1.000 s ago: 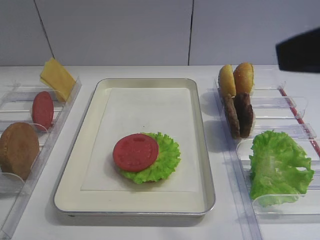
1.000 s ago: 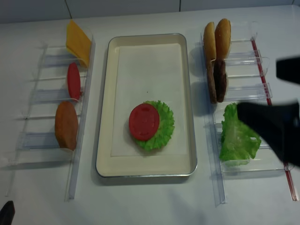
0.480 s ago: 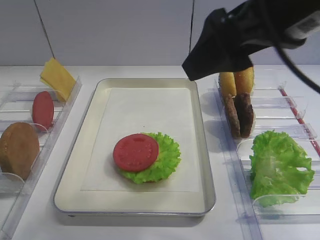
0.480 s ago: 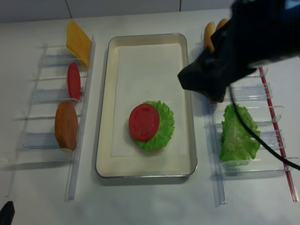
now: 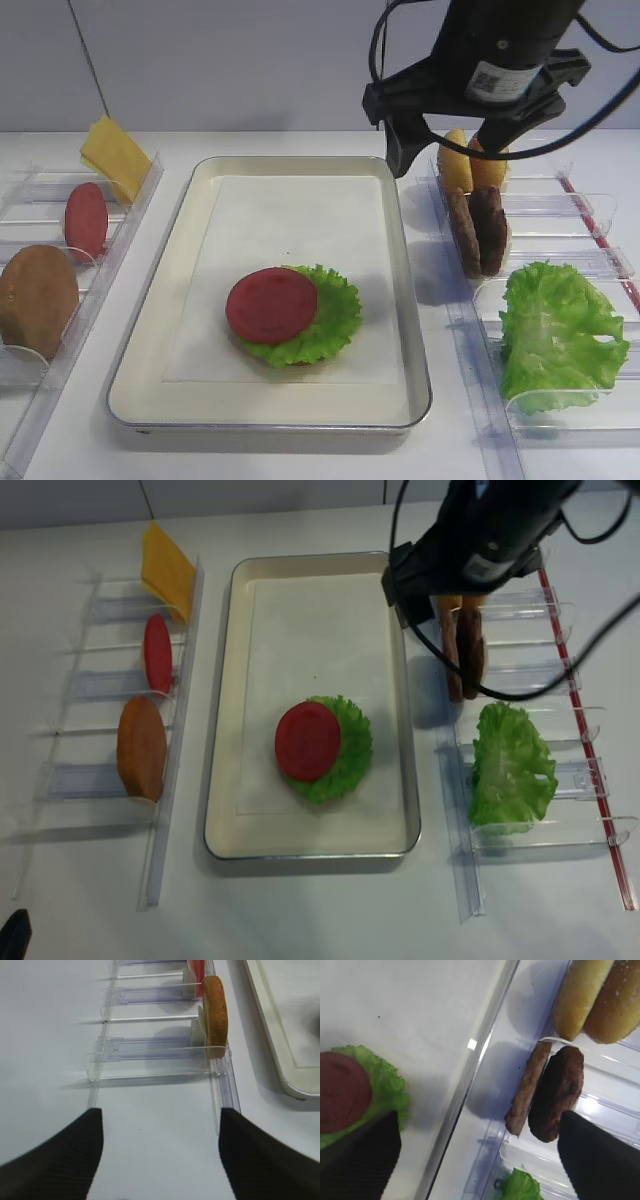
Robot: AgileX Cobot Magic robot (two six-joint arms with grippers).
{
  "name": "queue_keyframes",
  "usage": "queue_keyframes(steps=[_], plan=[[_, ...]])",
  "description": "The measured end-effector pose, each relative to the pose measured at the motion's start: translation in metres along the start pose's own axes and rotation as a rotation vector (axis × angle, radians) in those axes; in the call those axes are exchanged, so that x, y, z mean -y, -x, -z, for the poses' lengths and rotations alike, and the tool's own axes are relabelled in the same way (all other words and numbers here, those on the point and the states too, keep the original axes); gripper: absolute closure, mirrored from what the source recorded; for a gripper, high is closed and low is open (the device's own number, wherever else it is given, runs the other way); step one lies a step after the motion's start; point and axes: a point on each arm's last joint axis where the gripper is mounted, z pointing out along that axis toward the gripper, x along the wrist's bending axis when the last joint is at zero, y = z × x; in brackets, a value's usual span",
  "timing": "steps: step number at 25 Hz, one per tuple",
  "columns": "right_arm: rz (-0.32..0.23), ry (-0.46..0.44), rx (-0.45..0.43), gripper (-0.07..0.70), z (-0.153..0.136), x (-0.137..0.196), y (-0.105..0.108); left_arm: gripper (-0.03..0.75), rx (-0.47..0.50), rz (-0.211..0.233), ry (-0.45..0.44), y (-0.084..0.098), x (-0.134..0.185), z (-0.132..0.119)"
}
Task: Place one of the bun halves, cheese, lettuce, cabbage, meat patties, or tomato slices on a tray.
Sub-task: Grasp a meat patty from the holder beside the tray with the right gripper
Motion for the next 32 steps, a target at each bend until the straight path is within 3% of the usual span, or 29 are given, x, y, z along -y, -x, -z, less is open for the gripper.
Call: queue_keyframes(steps=[8,16,32], plan=[[-0.047,-0.107,0.057,0.05,-0.039,-0.018,0.001,0.225,0.0,0.0,0.0,0.0,0.0,0.0],[-0.087,-0.144,0.111,0.186,-0.057,-0.018,0.005,0.225,0.0,0.0,0.0,0.0,0.0,0.0],[-0.108,-0.162,0.174,0.2,-0.068,-0.019,0.01,0.225,0.0,0.0,0.0,0.0,0.0,0.0]])
